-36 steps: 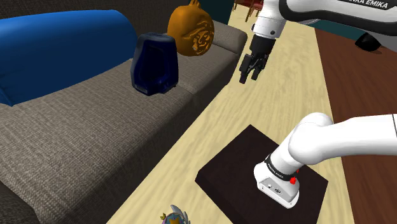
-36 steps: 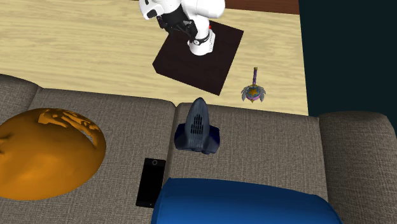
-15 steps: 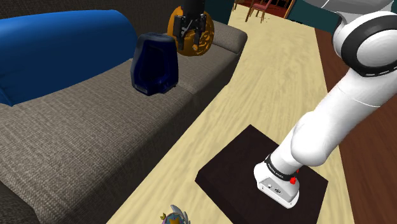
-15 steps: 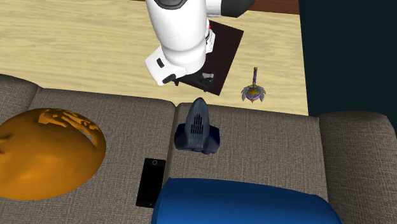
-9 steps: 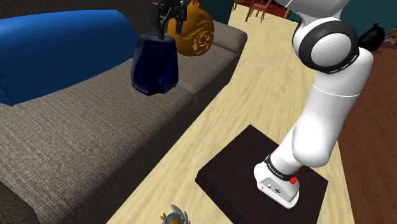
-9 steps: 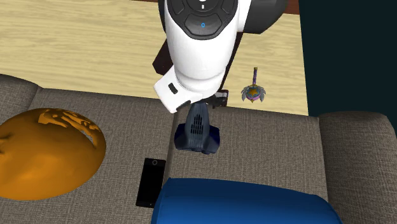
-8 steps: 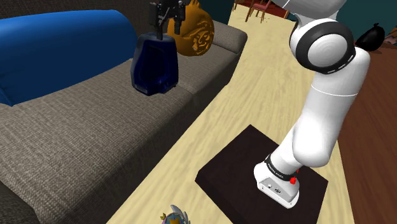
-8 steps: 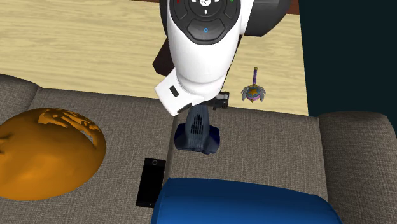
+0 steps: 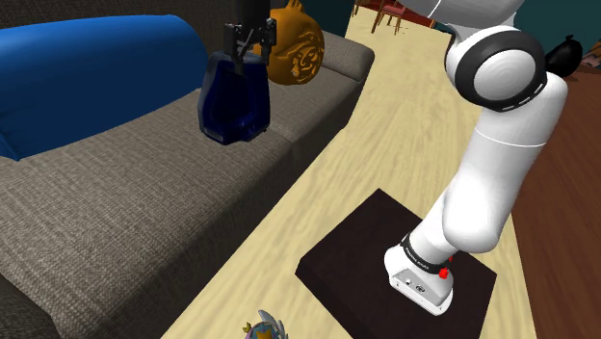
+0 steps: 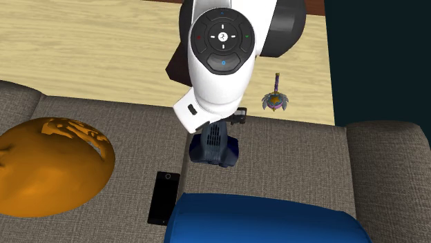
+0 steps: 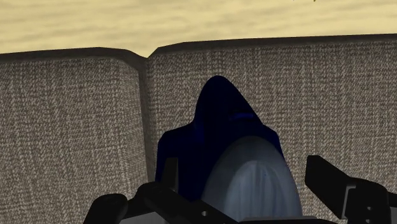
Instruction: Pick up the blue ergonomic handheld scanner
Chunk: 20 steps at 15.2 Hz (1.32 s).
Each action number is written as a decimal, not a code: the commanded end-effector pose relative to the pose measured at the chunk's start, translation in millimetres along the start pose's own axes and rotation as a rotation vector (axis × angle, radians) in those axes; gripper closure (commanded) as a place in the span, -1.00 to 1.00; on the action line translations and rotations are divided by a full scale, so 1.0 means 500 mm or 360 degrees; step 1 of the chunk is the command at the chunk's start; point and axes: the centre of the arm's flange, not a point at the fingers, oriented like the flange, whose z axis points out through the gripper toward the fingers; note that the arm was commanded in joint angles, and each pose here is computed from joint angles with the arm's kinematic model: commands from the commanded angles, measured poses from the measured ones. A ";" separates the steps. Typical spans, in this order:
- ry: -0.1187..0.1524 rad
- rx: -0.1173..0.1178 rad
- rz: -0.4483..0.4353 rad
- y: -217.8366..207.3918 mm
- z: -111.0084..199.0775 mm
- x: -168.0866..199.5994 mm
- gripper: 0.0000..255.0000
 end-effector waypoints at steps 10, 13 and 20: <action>0.0001 0.0000 0.0000 -0.001 0.004 0.000 1.00; 0.0001 0.0000 0.0000 0.000 -0.027 -0.002 1.00; 0.0001 0.0000 0.0000 0.002 -0.101 -0.005 1.00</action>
